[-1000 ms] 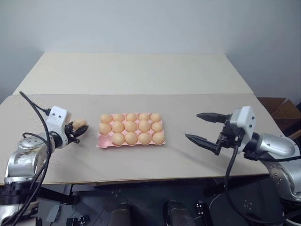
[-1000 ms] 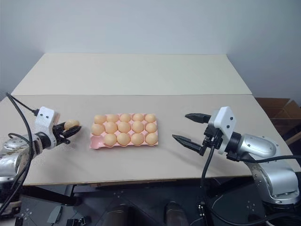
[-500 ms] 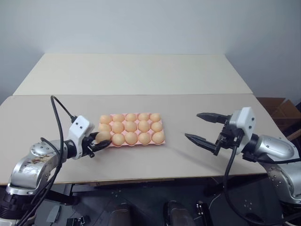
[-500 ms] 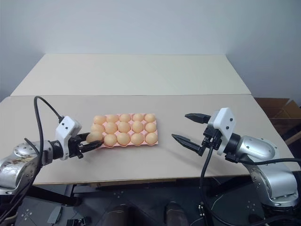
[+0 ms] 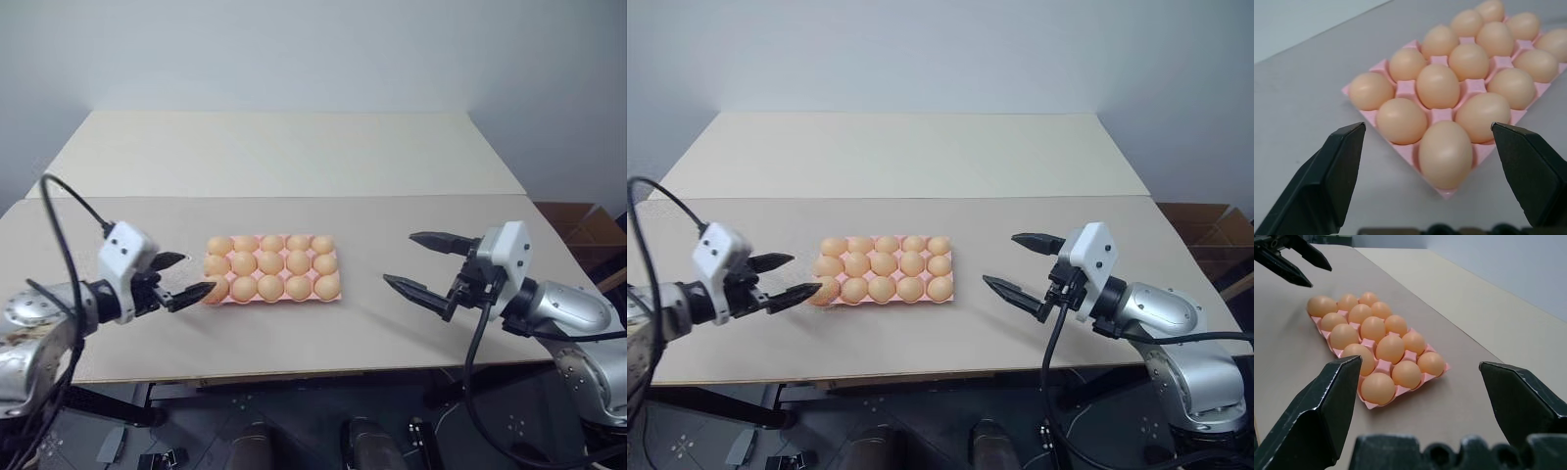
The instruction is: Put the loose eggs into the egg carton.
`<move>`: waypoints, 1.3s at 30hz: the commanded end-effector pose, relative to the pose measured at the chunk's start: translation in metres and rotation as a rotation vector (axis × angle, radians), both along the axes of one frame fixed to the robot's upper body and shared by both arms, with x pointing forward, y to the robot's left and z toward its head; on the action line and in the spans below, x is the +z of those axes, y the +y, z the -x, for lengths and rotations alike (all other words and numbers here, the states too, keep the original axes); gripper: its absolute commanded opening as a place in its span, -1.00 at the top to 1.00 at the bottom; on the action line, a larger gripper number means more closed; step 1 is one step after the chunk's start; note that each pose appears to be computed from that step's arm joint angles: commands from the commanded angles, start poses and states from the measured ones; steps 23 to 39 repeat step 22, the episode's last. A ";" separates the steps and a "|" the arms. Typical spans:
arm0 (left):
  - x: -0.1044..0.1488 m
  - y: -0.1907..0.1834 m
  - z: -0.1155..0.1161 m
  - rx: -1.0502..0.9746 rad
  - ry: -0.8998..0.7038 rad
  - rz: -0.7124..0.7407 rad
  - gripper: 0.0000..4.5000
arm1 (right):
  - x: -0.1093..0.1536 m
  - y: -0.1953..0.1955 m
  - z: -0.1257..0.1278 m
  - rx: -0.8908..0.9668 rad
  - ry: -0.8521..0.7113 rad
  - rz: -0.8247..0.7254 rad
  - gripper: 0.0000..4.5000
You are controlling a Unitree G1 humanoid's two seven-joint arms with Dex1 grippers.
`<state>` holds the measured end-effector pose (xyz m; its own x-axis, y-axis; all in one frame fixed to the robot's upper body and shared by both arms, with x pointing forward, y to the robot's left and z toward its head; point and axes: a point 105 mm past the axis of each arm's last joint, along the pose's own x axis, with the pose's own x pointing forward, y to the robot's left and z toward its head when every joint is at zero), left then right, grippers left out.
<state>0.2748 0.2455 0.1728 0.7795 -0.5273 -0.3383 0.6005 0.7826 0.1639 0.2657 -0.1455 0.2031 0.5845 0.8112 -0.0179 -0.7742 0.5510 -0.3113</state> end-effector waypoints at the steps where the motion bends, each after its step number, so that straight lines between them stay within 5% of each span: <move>1: 0.024 0.023 0.019 0.021 -0.088 -0.010 -0.99 | 0.012 -0.001 0.005 0.028 -0.044 -0.009 -1.00; 11: 0.003 0.080 0.098 0.036 0.024 0.104 -0.99 | -0.009 -0.018 0.010 0.110 0.061 0.024 -1.00; 39: -0.005 0.070 0.099 0.066 -0.021 0.139 -0.99 | -0.014 -0.022 0.004 0.085 0.067 0.024 -1.00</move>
